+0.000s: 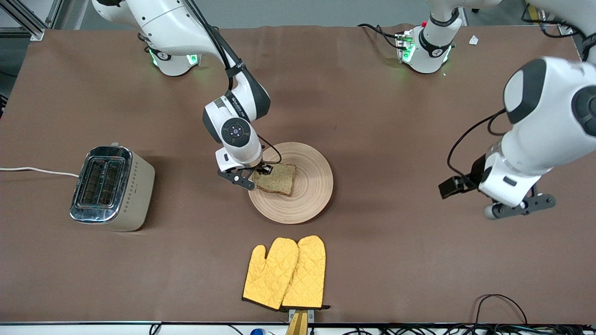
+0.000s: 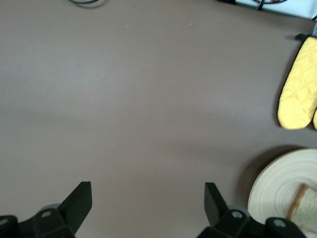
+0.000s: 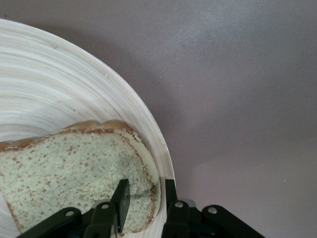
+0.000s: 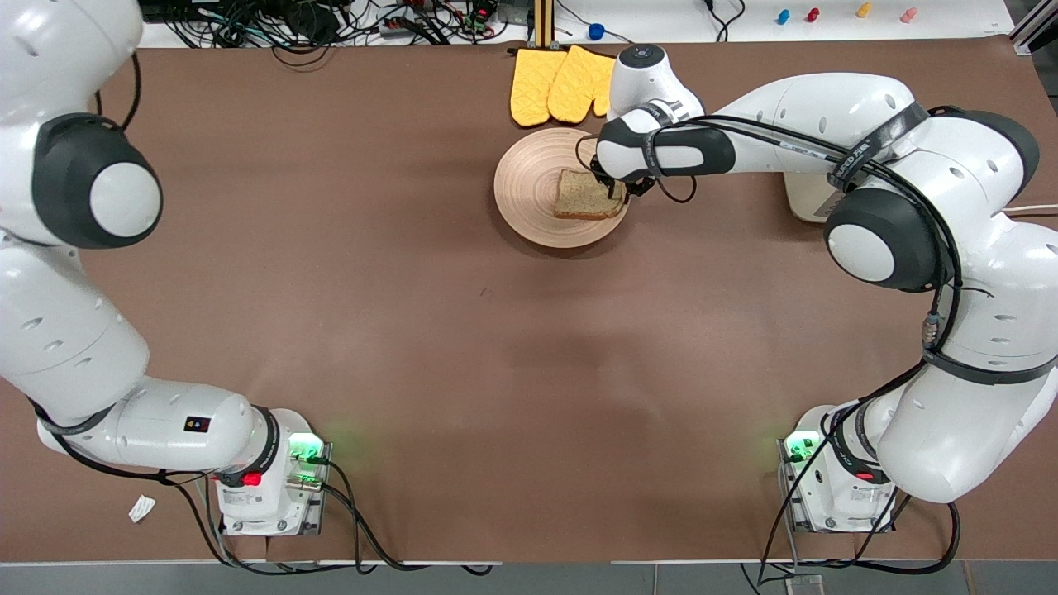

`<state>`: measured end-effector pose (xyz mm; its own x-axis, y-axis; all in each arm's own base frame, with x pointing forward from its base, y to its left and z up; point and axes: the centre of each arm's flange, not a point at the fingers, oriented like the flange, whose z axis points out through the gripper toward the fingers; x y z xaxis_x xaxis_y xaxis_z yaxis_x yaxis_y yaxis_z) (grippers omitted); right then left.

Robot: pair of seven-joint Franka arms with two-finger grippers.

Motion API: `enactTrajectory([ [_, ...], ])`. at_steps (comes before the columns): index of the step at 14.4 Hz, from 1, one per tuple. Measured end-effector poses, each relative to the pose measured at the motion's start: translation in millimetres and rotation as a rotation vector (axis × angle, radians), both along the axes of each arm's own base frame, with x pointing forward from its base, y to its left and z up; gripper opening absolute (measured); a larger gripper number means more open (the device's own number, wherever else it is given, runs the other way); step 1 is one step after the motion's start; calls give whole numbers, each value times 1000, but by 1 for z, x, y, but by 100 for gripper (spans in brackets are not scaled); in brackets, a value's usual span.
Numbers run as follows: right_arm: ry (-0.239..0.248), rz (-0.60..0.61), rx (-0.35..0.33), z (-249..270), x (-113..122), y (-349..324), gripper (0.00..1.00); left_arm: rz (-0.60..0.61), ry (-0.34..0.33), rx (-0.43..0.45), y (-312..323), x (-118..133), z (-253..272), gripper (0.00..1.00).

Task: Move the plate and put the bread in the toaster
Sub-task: 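Grasp the bread slice with the right gripper and lift it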

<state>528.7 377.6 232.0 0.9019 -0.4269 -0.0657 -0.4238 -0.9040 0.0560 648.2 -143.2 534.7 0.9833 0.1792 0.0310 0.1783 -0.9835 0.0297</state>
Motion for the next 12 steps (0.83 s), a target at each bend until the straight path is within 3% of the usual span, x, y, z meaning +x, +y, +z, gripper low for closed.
enactTrajectory([
  [3, 1, 0, -1, -3, 0, 0, 36, 17, 18, 17, 14, -14, 22, 100],
  [6, 1, 0, -1, -4, 1, 1, 33, 23, -5, 29, 39, -25, 53, 100],
  [8, -1, 1, 1, -3, 1, 2, 18, -43, -16, 39, 63, -40, 81, 100],
  [9, -1, 2, 1, -4, 1, 2, 18, -75, -6, 44, 74, -50, 93, 100],
  [11, 0, 2, 0, -4, 1, 2, 4, -124, 19, 50, 91, -70, 110, 100],
  [12, 0, 2, 0, -4, 1, 2, 4, -148, 26, 52, 98, -78, 115, 100],
])
